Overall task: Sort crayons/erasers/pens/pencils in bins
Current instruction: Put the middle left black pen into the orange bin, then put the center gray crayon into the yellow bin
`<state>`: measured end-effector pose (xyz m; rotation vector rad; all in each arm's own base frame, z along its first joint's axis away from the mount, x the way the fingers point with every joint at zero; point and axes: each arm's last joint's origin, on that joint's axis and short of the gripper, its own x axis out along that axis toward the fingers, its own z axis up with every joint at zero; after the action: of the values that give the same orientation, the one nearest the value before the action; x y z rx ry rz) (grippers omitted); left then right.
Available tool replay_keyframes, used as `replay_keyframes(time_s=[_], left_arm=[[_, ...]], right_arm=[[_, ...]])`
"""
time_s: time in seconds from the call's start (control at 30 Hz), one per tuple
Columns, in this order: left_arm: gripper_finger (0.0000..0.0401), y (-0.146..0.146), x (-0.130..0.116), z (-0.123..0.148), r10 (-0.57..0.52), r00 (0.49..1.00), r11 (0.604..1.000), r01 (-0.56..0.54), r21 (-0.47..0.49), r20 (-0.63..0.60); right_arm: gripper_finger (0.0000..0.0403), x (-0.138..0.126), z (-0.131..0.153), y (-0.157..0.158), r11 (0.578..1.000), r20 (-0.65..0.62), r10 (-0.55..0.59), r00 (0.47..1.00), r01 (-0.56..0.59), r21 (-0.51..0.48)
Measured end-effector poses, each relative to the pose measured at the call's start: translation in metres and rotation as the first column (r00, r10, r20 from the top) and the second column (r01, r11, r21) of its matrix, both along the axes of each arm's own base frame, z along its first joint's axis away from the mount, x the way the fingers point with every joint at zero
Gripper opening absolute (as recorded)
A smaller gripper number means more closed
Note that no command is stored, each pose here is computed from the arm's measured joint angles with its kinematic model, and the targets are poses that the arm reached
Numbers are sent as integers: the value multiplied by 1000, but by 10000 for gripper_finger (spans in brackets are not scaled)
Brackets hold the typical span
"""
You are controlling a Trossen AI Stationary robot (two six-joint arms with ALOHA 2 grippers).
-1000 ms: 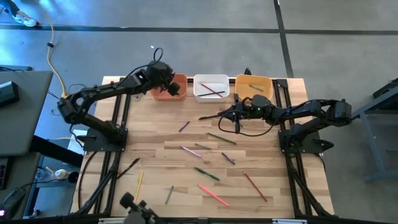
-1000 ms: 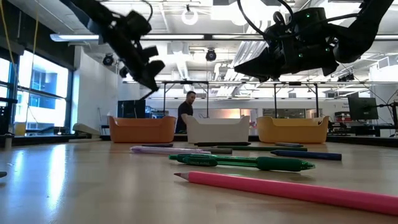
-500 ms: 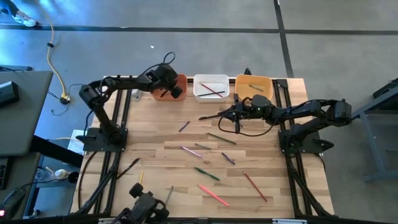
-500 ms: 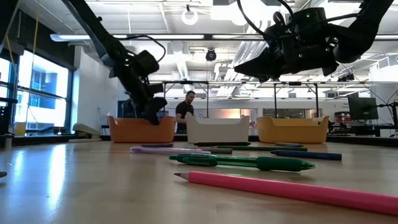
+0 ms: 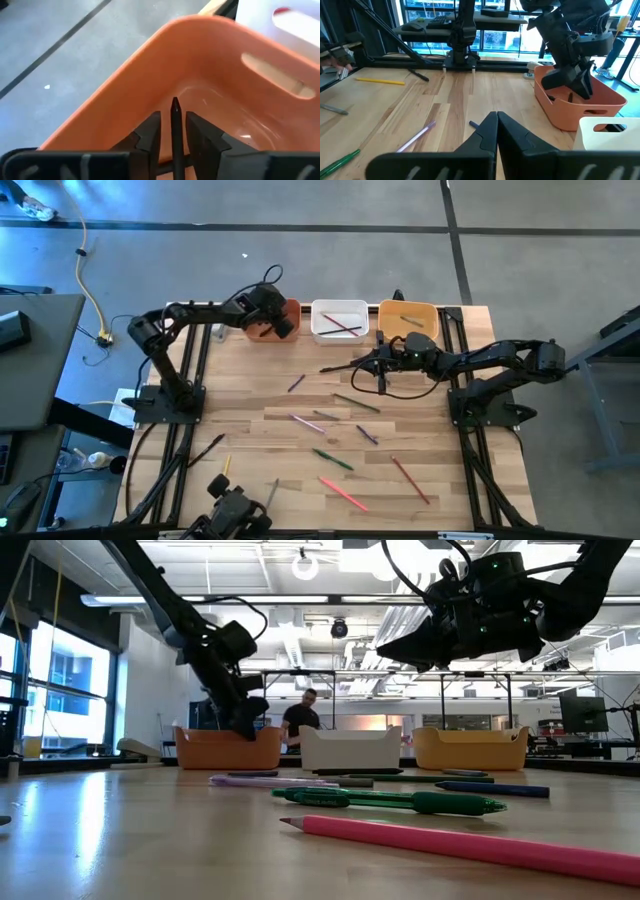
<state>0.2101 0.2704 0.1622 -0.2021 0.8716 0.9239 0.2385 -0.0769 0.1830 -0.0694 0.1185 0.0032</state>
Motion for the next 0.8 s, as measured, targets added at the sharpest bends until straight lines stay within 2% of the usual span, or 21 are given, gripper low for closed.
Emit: replay_keyframes(time_s=[0.1,0.2,0.3,0.4,0.53,0.7,0.8], left_arm=[[81,-4,0,13,-2,1000,999,1,33,23],[62,-14,3,31,-21,998,997,17,70,57],[31,-32,6,46,-66,991,990,50,133,119],[5,-57,6,49,-130,965,979,88,185,227],[6,-97,4,45,-250,893,948,147,282,374],[1,-145,-3,34,-421,786,882,236,408,452],[2,-168,-8,27,-484,714,855,262,448,505]], right_arm=[[0,0,0,-1,1000,-2,-31,1000,31,-4],[0,0,-1,-2,997,-15,-78,997,78,-6],[0,0,-2,-3,994,-22,-106,994,106,-9],[0,0,-2,-3,993,-23,-116,993,116,-10],[0,-1,-2,-4,989,-23,-145,989,144,-14],[0,0,-2,-4,985,-24,-168,985,169,21],[0,1,-2,0,985,-29,-161,987,162,57]])
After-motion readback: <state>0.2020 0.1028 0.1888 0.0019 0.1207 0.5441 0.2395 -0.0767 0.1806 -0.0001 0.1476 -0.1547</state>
